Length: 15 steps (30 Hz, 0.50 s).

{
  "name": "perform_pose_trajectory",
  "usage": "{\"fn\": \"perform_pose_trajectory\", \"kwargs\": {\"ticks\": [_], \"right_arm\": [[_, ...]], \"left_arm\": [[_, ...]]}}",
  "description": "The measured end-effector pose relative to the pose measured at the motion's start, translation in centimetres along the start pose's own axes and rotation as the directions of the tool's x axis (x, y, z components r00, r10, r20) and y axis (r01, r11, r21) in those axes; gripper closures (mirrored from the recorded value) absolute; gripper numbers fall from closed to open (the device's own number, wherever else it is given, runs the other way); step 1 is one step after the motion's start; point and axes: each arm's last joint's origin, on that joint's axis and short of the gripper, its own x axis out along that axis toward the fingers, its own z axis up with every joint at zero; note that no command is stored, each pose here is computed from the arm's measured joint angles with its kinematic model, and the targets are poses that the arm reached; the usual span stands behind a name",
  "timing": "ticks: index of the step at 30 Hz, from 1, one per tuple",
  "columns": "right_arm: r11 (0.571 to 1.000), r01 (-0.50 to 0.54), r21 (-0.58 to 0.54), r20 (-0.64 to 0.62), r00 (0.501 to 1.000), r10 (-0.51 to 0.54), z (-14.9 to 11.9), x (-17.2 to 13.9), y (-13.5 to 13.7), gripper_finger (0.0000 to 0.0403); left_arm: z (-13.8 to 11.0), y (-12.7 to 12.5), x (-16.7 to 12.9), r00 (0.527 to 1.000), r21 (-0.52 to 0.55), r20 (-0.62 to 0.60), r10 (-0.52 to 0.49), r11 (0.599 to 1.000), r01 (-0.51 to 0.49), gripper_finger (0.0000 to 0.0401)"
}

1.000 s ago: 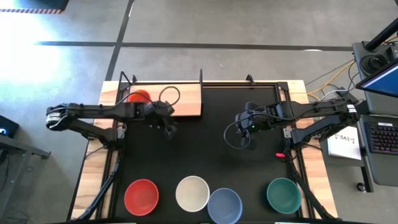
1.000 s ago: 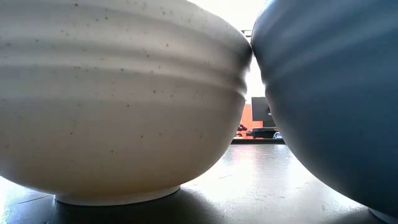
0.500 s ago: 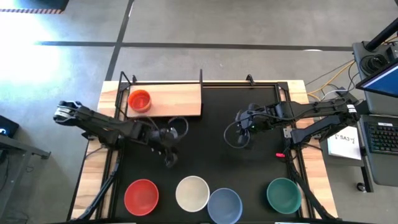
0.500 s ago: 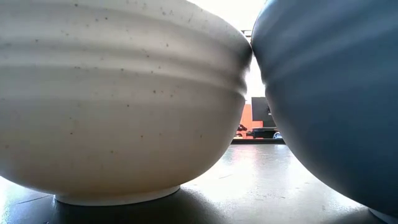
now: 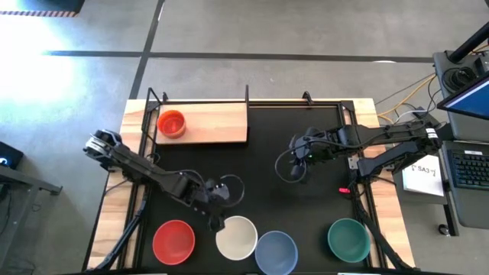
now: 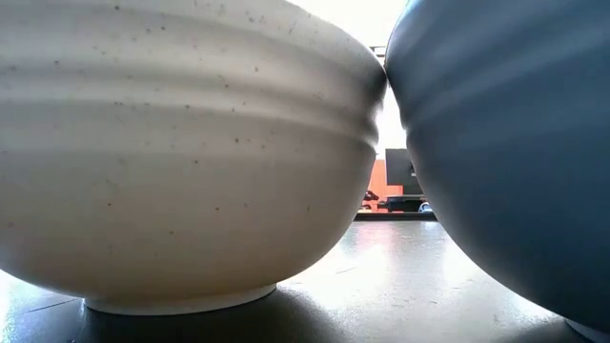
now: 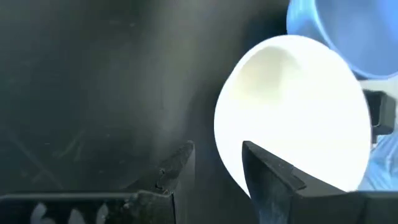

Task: Place and stack bowls onto a shelf
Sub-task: Put the white bowl on the shelf

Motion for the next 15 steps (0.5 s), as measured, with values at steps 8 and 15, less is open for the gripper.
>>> {"fn": "perform_pose_trajectory", "kwargs": {"ticks": [8,15], "right_arm": [[1.0,0.006,0.006,-0.012,1.0,-0.006,-0.1,0.0,-0.1,0.0243],[1.0,0.01,0.006,-0.019,1.0,-0.009,-0.2,0.0,-0.1,0.0243]], "left_arm": [[0.8,-0.9,2.7,0.997,0.067,-0.041,0.062,0.996,-0.059,0.0285],[1.1,-1.2,2.9,0.996,0.087,-0.048,0.075,0.994,-0.071,0.0285]]}}
